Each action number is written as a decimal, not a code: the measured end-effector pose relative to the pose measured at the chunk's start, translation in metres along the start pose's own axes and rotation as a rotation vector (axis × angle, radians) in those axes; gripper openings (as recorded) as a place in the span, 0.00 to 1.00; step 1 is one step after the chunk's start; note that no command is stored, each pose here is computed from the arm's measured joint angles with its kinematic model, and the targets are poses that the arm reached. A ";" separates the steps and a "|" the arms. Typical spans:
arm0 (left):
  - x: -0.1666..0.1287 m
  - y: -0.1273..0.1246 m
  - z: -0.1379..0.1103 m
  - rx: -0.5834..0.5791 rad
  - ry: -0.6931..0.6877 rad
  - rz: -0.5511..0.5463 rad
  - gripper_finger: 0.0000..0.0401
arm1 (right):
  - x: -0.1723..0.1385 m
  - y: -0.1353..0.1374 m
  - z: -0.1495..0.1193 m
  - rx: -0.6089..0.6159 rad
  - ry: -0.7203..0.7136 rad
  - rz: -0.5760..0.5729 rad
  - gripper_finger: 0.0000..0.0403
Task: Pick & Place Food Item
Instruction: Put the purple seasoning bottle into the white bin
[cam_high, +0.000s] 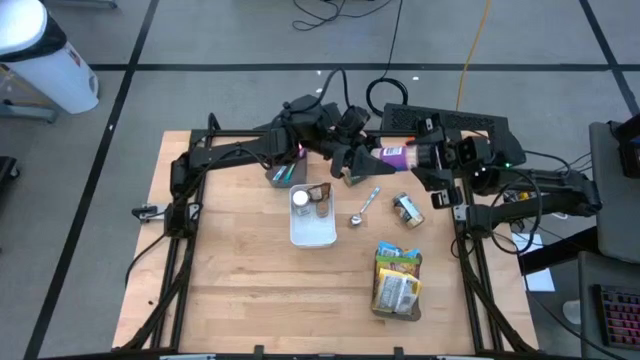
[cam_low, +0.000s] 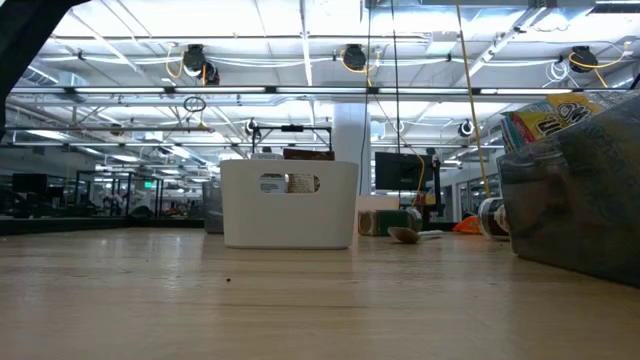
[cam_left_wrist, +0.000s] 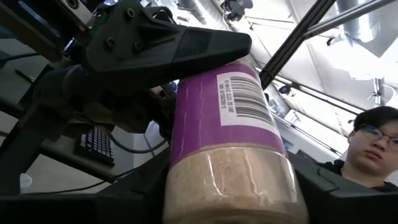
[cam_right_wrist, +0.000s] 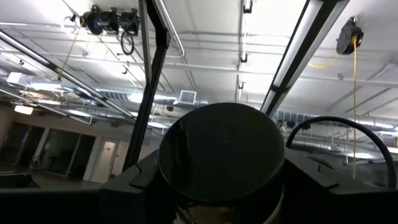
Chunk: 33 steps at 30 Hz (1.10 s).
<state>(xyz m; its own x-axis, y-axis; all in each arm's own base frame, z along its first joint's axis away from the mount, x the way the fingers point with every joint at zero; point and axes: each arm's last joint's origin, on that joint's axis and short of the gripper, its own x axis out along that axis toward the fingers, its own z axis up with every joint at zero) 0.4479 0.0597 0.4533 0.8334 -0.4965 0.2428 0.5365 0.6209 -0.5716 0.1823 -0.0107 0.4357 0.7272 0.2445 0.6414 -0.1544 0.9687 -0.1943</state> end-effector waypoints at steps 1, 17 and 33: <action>0.000 0.000 0.000 0.001 -0.001 -0.001 0.55 | 0.001 -0.001 0.001 0.001 0.015 -0.008 0.50; -0.001 0.001 0.002 0.002 -0.047 0.038 0.69 | 0.006 -0.002 0.004 0.044 0.106 -0.021 0.50; -0.024 0.019 0.022 0.174 -0.046 0.066 0.86 | 0.015 -0.009 0.009 0.073 0.208 -0.142 0.50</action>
<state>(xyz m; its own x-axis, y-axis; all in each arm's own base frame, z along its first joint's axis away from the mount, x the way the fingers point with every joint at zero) 0.4409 0.0968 0.4541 0.8707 -0.4252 0.2471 0.4918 0.7487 -0.4446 0.1889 -0.0157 0.4538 0.8659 0.0994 0.4902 -0.0833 0.9950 -0.0546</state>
